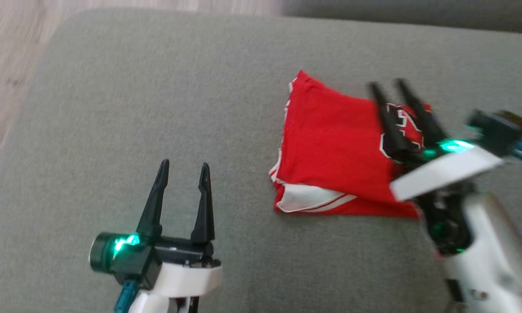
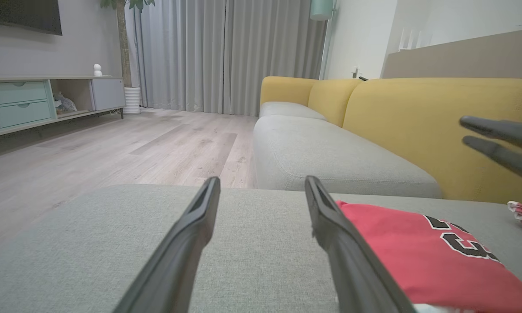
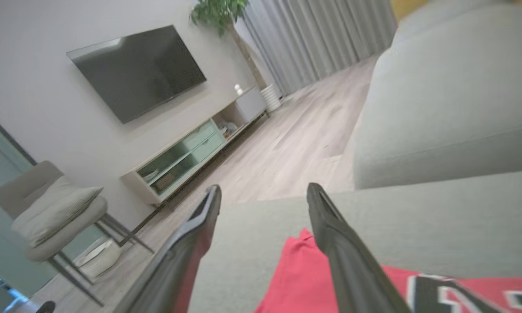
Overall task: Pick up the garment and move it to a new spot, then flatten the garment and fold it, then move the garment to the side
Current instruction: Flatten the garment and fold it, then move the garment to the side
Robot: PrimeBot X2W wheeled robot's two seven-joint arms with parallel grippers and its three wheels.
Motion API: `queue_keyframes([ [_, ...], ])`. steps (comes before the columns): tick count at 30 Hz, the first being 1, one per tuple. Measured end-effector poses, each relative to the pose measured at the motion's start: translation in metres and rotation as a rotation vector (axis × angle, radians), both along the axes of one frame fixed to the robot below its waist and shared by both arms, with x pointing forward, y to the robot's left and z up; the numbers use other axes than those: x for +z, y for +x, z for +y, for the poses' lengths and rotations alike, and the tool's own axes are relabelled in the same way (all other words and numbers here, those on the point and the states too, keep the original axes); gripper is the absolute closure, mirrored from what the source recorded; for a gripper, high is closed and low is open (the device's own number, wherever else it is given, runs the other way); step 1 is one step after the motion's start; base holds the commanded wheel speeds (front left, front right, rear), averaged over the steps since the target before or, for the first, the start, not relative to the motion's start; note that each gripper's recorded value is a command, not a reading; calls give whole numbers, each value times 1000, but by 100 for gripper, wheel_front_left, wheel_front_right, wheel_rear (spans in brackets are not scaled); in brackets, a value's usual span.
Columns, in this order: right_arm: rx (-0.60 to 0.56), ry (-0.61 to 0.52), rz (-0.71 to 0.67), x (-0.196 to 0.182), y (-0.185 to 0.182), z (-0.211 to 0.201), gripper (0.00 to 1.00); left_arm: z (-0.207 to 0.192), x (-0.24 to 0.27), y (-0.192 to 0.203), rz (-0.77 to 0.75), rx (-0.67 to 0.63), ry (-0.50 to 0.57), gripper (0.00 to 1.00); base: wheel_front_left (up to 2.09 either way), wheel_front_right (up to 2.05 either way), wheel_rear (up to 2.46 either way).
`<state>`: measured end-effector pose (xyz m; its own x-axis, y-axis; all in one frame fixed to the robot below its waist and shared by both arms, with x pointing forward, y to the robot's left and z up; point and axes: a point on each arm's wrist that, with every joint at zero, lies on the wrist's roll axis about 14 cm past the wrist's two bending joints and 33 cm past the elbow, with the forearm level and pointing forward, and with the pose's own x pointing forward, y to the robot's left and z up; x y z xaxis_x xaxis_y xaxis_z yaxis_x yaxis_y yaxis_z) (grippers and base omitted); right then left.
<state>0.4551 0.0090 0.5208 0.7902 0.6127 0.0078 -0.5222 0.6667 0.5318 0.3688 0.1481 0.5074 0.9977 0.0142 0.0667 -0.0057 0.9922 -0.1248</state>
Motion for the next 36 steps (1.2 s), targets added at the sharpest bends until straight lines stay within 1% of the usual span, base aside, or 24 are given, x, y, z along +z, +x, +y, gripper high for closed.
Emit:
queue_keyframes([
  [2, -73, -26, -63, 7, 2, -28, 0, -3, 1, -4, -2, -8, -3, 0, 0, 0, 0],
  [3, -147, -62, -120, 10, -2, -56, 0, -5, -1, -10, 3, -18, -7, 0, 0, 0, 0],
  [5, -203, -99, -159, 5, -14, -78, 0, -4, -1, -17, 3, -17, -10, 0, 0, 0, 0],
  [7, -256, -111, -158, -5, -28, -96, 0, -5, -1, -23, 1, -22, -12, 0, 0, 0, 0],
  [11, -294, -240, -119, -39, -65, -121, 0, -5, 1, -39, -9, -30, -18, 0, 0, 0, 0],
  [12, -295, -273, -113, -45, -74, -125, 0, -4, 0, -43, -8, -29, -19, 0, 0, 0, 0],
  [13, -322, -300, -119, -46, -86, -130, 0, -2, -3, -51, -1, -24, -19, 0, 0, 0, 0],
  [18, -353, -324, -120, -51, -113, -127, 0, 2, -14, -65, 26, -15, -16, 0, 0, 0, 0],
  [21, -357, -358, -115, -57, -125, -129, 0, 1, -21, -70, 46, -28, 2, 0, 0, 0, 0],
  [36, -396, -370, -120, -56, -128, -135, 0, -2, -27, -71, 64, -49, 33, 0, 0, 0, 0],
])
